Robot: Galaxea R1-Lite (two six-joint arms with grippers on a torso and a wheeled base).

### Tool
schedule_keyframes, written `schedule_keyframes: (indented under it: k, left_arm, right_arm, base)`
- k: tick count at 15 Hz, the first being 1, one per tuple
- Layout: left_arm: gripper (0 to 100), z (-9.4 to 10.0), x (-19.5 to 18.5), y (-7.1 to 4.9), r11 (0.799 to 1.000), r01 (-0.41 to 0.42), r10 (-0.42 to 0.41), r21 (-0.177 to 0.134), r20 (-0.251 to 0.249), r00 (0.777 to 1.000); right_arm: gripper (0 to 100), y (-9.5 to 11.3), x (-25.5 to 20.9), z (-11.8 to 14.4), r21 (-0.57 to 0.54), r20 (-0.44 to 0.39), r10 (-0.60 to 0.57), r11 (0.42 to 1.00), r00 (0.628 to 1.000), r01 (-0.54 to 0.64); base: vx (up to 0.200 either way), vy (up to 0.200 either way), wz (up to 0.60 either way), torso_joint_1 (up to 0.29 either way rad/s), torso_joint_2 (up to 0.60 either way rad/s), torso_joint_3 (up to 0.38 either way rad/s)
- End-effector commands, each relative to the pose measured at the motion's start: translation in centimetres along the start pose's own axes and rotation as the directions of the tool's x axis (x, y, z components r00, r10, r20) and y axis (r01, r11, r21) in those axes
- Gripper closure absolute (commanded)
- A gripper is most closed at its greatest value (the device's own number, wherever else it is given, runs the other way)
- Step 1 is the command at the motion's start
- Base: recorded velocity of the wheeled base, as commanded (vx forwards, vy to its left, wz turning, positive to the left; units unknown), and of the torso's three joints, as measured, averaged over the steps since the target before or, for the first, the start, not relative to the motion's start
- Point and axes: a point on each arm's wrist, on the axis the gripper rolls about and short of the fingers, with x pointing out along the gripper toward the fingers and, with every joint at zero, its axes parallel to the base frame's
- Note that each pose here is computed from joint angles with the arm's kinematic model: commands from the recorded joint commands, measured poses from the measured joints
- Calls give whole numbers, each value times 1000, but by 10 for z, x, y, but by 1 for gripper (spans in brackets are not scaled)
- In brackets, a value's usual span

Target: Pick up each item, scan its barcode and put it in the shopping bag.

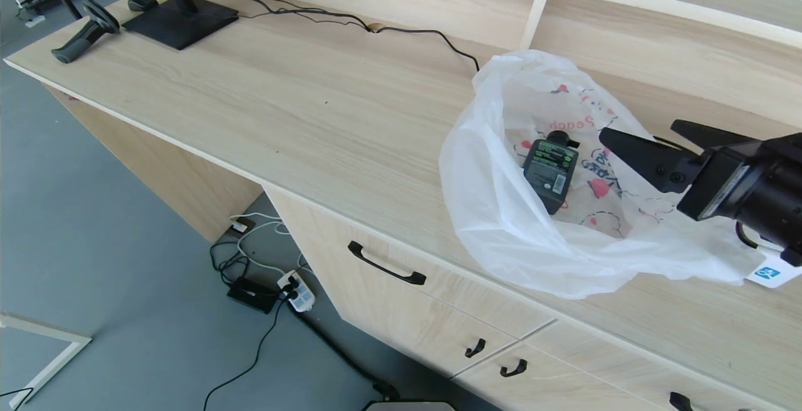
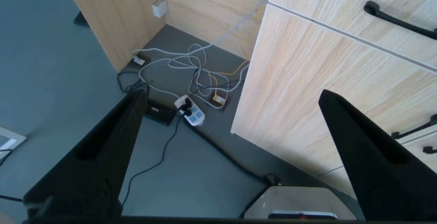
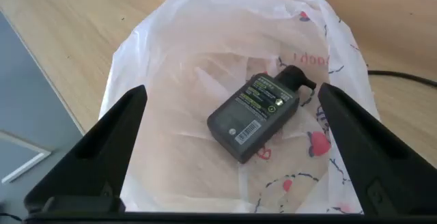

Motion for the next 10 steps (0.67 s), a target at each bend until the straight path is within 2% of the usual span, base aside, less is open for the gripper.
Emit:
schedule_keyframes:
  k: [1, 3, 10]
  left_arm:
    - [0, 0, 0, 0, 1000, 1, -1, 0, 0, 1000]
    - [0, 0, 0, 0, 1000, 0, 0, 0, 1, 1000]
    - [0, 0, 0, 0, 1000, 0, 0, -1, 1, 1000]
  right_arm:
    - [0, 1, -23, 2, -1, 27, 40, 999, 999, -40]
    - [0, 1, -30, -6, -8, 7, 109, 994, 994, -109]
    - [0, -2, -41, -9, -2, 12, 112, 994, 994, -112]
  base:
    - [0, 0, 0, 0, 0, 0]
    - [0, 0, 0, 0, 0, 0]
    - [0, 0, -600, 4, 4, 5]
